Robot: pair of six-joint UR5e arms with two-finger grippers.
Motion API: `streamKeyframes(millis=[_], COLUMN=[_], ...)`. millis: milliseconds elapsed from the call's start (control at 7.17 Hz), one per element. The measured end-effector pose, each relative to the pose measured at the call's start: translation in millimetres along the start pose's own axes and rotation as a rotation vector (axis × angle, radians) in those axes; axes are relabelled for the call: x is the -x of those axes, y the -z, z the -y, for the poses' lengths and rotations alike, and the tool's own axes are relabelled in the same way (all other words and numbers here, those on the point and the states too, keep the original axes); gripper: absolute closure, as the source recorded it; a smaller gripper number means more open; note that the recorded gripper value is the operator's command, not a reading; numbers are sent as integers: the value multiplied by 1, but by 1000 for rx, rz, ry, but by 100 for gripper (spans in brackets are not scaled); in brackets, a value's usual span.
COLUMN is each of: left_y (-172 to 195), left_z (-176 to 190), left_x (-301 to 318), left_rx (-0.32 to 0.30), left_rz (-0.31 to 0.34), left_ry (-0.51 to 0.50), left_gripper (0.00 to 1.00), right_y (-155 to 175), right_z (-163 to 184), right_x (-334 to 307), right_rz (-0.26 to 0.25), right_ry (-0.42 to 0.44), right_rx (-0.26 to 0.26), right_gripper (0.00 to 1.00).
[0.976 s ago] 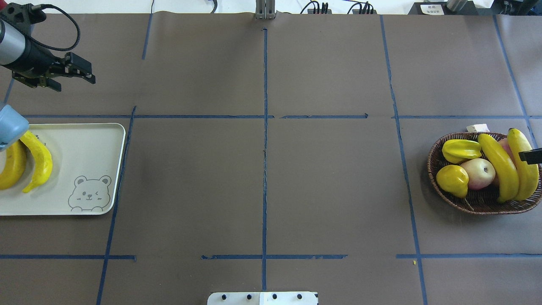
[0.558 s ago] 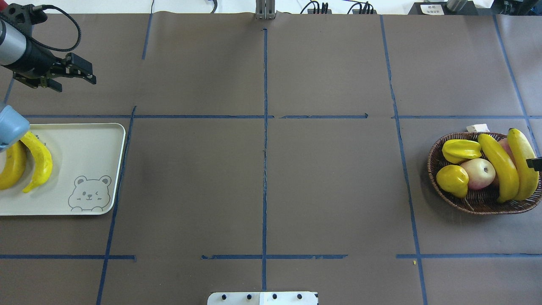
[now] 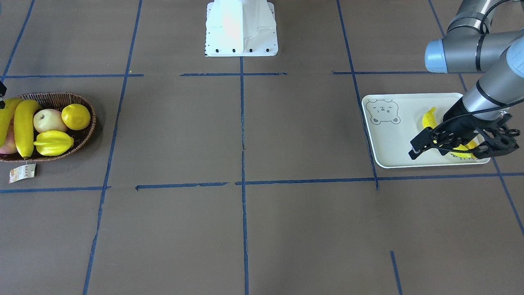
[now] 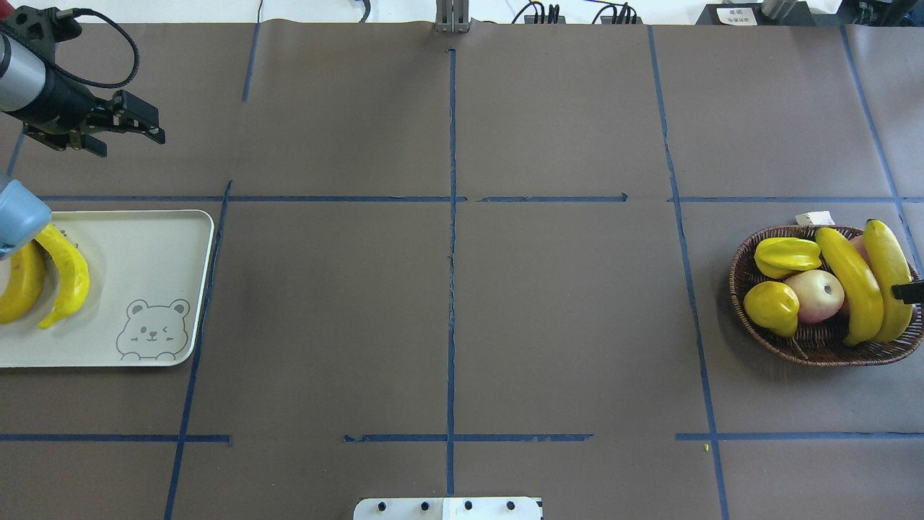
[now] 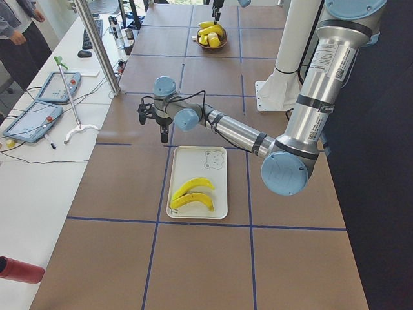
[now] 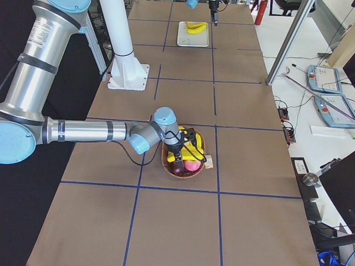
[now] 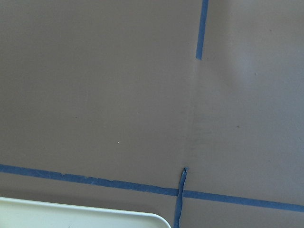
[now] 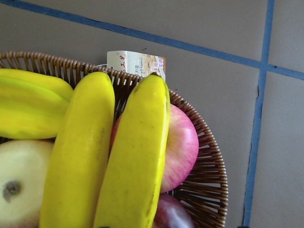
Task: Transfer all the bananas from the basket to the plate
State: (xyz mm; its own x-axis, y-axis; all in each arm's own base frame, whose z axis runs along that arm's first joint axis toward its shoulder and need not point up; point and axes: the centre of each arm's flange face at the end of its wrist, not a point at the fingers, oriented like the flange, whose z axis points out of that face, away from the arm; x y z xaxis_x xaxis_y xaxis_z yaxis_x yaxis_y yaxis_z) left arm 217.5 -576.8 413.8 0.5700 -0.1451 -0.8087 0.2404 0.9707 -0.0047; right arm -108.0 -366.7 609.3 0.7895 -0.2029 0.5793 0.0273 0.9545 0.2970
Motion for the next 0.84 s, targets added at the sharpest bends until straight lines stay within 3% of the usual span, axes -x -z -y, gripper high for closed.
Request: streamKeyframes(millis=[837], left_y=[-4], left_z=[-2], left_x=[-2], left_rx=[5], left_rz=[2], left_ry=[-2], left_gripper=[0], right_y=[-1], right_z=[4], right_x=[8], right_rz=[15], right_ry=[10], right_rx=[1], right_gripper=[9])
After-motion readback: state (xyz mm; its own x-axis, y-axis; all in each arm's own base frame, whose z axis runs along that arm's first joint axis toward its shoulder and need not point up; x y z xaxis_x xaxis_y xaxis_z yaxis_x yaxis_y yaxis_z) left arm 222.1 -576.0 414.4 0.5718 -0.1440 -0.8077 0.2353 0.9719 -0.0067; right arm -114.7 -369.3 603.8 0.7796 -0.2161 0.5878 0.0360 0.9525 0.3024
